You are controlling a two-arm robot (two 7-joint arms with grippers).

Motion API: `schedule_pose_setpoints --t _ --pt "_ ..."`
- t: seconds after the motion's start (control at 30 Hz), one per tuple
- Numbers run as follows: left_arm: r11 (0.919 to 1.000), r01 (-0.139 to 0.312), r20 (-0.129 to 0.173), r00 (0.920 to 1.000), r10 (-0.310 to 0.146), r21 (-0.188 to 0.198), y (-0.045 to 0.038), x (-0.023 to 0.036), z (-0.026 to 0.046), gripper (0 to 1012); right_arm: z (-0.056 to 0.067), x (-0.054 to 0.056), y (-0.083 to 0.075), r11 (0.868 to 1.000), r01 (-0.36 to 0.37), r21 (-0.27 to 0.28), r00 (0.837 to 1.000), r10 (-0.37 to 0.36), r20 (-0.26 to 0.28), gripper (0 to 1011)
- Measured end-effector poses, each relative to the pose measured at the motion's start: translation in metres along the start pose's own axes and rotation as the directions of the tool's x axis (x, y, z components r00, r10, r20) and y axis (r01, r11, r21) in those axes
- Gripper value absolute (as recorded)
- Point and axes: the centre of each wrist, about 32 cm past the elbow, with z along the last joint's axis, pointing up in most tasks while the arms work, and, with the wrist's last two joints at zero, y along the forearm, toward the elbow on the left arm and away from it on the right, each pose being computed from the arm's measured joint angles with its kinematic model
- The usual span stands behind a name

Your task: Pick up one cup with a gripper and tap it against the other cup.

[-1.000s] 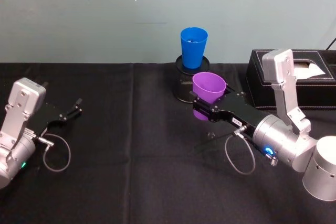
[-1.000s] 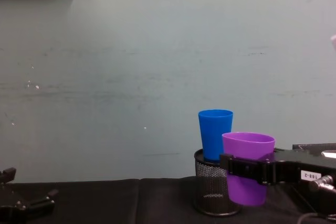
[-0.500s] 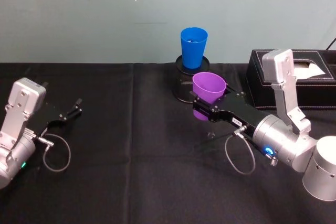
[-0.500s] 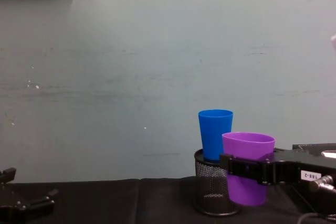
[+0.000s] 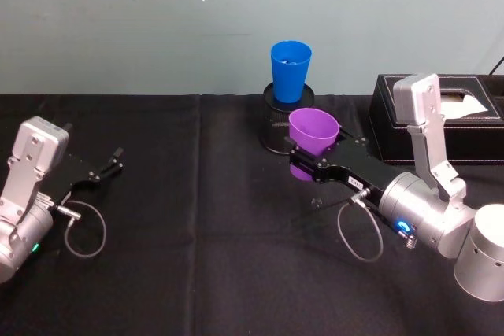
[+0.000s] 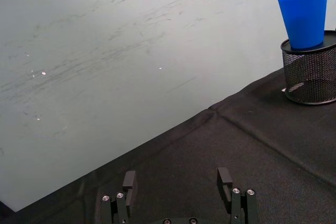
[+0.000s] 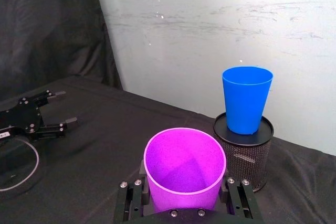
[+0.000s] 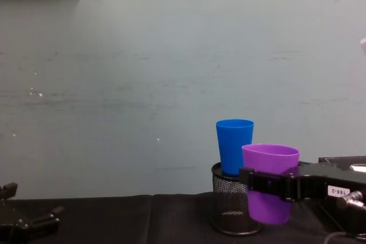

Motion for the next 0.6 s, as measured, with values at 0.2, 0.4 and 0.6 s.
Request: schedule_pose_setpoints --t 0.2,0.4,0.6 --pt "1.0 0.0 0.0 1.0 0.0 0.0 0.0 0.0 0.0 1000 0.0 0.0 0.0 1.0 0.0 0.0 1.0 0.0 0.0 716" --pt "1.0 0.0 0.0 1.0 0.0 0.0 0.0 0.0 0.0 1000 0.0 0.0 0.0 1.0 0.0 0.0 1.0 0.0 0.0 716" --pt "1.0 0.0 0.0 1.0 0.0 0.0 0.0 0.0 0.0 1000 0.0 0.0 0.0 1.0 0.0 0.0 1.0 0.0 0.0 716"
